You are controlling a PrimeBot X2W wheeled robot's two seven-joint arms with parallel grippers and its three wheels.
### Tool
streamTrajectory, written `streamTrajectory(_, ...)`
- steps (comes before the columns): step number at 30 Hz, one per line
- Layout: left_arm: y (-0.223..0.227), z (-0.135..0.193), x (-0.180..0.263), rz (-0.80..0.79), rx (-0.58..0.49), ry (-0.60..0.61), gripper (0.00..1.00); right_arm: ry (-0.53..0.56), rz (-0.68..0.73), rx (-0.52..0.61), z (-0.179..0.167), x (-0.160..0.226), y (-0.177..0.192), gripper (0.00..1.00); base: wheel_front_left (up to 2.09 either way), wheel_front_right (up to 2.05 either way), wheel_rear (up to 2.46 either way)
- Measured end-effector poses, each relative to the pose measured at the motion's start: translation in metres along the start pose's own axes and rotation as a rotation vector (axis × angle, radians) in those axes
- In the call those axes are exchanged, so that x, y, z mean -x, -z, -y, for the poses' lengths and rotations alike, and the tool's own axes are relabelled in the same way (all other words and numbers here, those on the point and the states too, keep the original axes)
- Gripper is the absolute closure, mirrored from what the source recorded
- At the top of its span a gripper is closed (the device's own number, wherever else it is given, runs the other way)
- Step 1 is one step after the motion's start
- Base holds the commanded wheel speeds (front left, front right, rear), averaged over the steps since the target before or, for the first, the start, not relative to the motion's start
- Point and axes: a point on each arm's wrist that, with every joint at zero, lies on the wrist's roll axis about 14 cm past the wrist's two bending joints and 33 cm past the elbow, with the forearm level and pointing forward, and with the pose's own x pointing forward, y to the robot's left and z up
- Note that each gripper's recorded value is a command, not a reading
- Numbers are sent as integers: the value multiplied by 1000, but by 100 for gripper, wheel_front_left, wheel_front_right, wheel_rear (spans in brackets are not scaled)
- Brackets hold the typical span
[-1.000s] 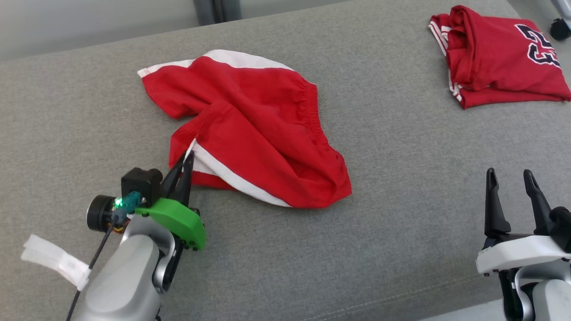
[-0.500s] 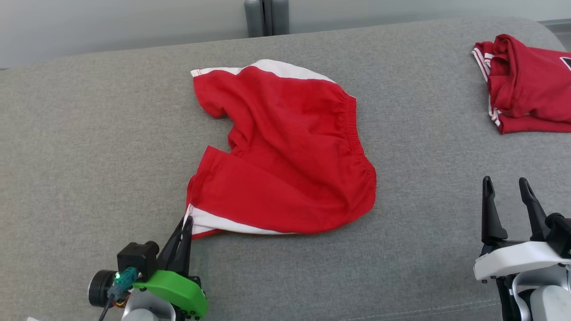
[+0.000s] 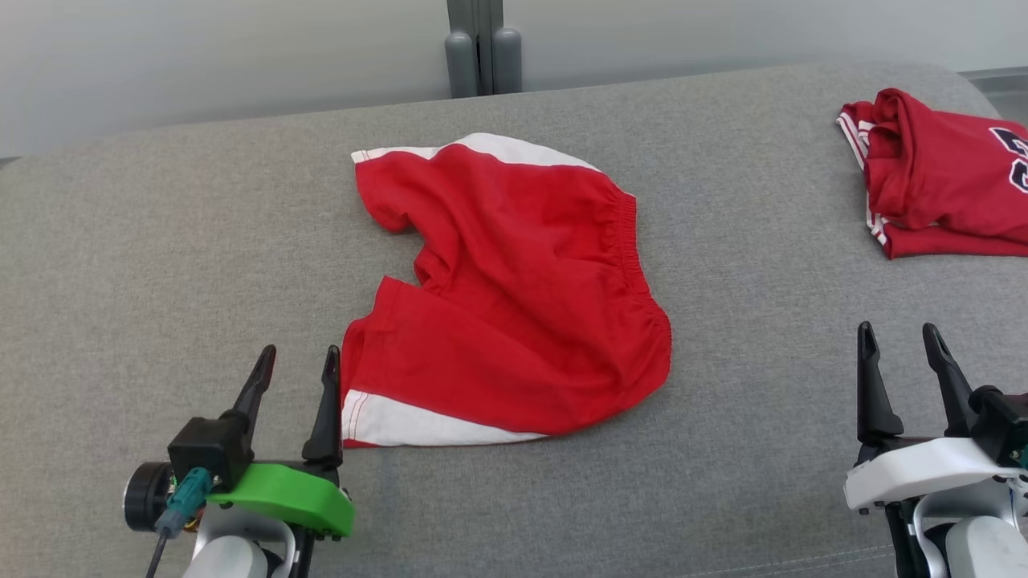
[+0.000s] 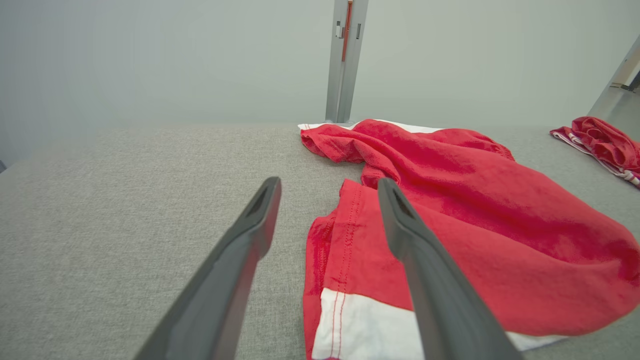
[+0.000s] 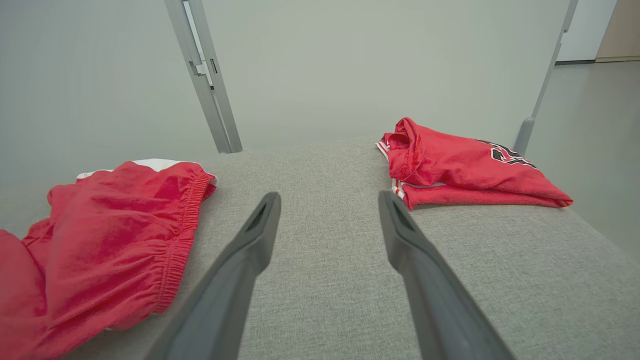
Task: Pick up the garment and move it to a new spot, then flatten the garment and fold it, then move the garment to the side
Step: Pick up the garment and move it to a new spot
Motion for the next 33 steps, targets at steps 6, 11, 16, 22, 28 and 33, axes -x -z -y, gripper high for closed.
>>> streamTrajectory(6,-32,-17,9,105,-28,-64,0,-22,34,3,-6,6,-11,0,0,0,0)
streamTrajectory(11,-54,-39,24,173,-61,-133,0,-61,69,5,-18,8,-22,0,0,0,0)
streamTrajectory(16,-58,-57,44,190,-78,-190,0,-104,101,9,-31,15,-33,0,0,0,0)
streamTrajectory(22,-61,-64,59,201,-75,-200,0,-158,124,19,-46,20,-43,0,0,0,0)
streamTrajectory(28,-57,-62,66,191,-92,-185,0,-191,121,22,-56,26,-44,0,0,0,0)
streamTrajectory(33,-57,-61,68,190,-95,-178,0,-213,115,18,-64,29,-44,0,0,0,0)
